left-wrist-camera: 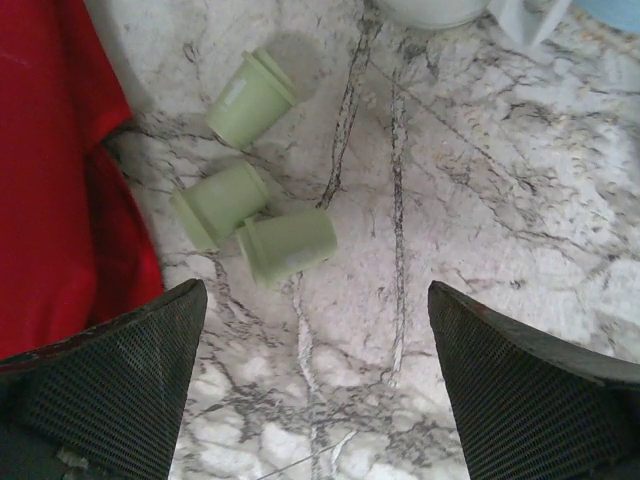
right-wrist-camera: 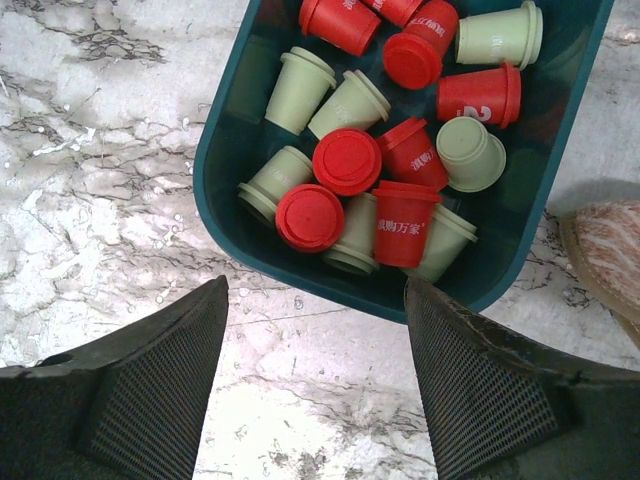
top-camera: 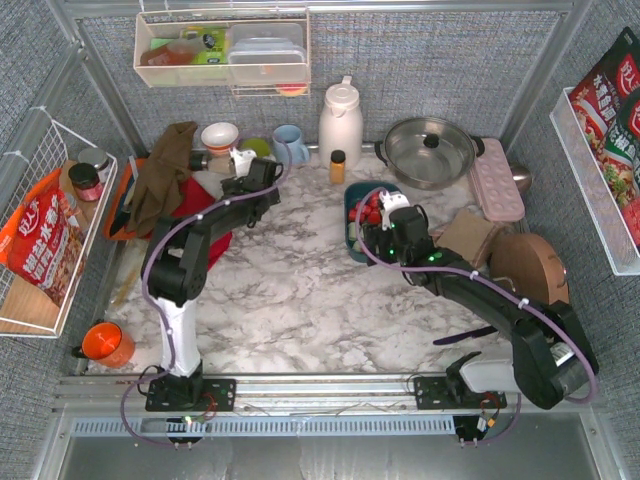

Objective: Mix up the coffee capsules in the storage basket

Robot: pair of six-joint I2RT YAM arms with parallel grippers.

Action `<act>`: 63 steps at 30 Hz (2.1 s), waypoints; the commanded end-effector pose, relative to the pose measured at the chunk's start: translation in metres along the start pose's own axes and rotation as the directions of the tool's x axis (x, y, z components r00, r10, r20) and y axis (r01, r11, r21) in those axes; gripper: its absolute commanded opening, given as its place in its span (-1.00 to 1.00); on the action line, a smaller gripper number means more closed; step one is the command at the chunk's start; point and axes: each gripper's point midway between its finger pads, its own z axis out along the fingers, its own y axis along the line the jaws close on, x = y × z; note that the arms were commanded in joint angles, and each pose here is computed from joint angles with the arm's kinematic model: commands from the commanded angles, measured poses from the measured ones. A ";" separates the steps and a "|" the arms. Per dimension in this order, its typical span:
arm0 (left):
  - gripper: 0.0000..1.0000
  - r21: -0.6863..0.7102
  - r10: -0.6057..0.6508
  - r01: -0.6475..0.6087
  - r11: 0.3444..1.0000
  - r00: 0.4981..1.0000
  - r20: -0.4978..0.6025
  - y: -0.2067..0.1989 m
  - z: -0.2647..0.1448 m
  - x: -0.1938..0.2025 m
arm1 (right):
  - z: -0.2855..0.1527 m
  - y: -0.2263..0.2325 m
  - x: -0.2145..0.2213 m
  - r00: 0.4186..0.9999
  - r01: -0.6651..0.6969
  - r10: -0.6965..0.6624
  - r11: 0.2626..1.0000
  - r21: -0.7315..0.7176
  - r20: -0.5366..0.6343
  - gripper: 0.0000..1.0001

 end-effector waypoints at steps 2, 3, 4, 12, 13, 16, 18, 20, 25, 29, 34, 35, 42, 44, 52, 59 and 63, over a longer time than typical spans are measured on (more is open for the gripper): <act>0.95 -0.157 -0.073 0.056 0.986 0.992 -0.104 0.014 0.014 0.031 | 0.000 0.001 -0.008 0.999 -0.010 0.010 1.000 -0.009 0.034 0.50; 0.91 -0.159 -0.083 0.066 0.985 0.991 -0.104 0.013 0.017 0.033 | 0.000 0.002 -0.008 0.999 -0.011 0.012 1.000 -0.011 0.034 0.51; 0.86 -0.165 -0.098 0.080 0.983 0.990 -0.099 0.013 0.019 0.034 | 0.000 0.002 -0.009 0.999 -0.011 0.012 1.000 -0.015 0.034 0.50; 0.70 -0.177 -0.091 0.081 0.981 0.994 -0.052 0.008 0.035 0.028 | 0.000 0.003 -0.008 0.999 -0.016 0.016 1.000 -0.025 0.031 0.50; 0.70 -0.178 -0.091 0.081 0.981 0.995 -0.046 0.006 0.037 0.025 | 0.000 0.004 -0.008 0.999 -0.016 0.016 0.999 -0.028 0.030 0.50; 0.69 -0.201 -0.084 0.074 0.977 0.996 -0.041 0.009 0.044 0.022 | 0.001 0.004 -0.007 1.000 -0.015 0.016 0.999 -0.031 0.026 0.50; 0.67 -0.212 -0.086 0.075 0.974 0.995 -0.043 0.011 0.050 0.022 | 0.001 0.004 -0.007 1.000 -0.015 0.016 0.999 -0.033 0.023 0.50; 0.65 -0.218 -0.083 0.072 0.973 0.996 -0.042 0.012 0.055 0.022 | 0.001 0.004 -0.007 1.000 -0.016 0.016 0.999 -0.036 0.021 0.50; 0.56 -0.236 -0.080 0.065 0.970 0.995 -0.056 0.017 0.063 0.027 | 0.002 0.005 -0.006 1.000 -0.016 0.017 0.999 -0.040 0.016 0.50; 0.39 -0.234 -0.086 0.066 0.970 0.993 -0.077 0.019 0.065 0.035 | 0.003 0.005 -0.005 1.000 -0.016 0.016 0.999 -0.042 0.013 0.51; 0.10 -0.200 -0.108 0.092 0.975 0.992 -0.070 0.020 0.051 0.033 | 0.003 0.005 -0.005 1.000 -0.015 0.016 0.999 -0.040 0.009 0.50; 0.06 -0.184 -0.107 0.093 0.978 0.992 -0.065 0.020 0.047 0.031 | 0.003 0.005 -0.004 1.000 -0.015 0.015 0.999 -0.040 0.008 0.50; -0.01 0.014 -0.044 0.045 0.999 0.998 -0.043 0.018 -0.006 0.028 | 0.000 0.003 -0.007 1.000 -0.014 0.015 0.999 -0.034 0.011 0.51; -0.04 0.121 -0.001 0.002 0.993 1.000 -0.007 0.009 -0.029 0.027 | -0.005 0.006 -0.011 1.000 -0.022 0.023 0.998 -0.052 0.017 0.50; -0.05 0.637 0.150 -0.437 0.635 0.879 0.453 -0.078 -0.183 0.032 | -0.037 0.046 -0.037 0.998 -0.058 0.063 0.964 -0.261 0.012 0.45; -0.05 0.635 -0.066 -0.717 0.287 0.647 0.760 -0.096 -0.288 0.054 | -0.063 0.083 -0.048 0.996 -0.089 0.077 0.903 -0.420 -0.047 0.37; -0.02 0.589 -0.051 -0.785 0.193 0.592 0.805 -0.109 -0.297 0.073 | -0.068 0.105 -0.049 0.994 -0.107 0.089 0.870 -0.481 -0.060 0.26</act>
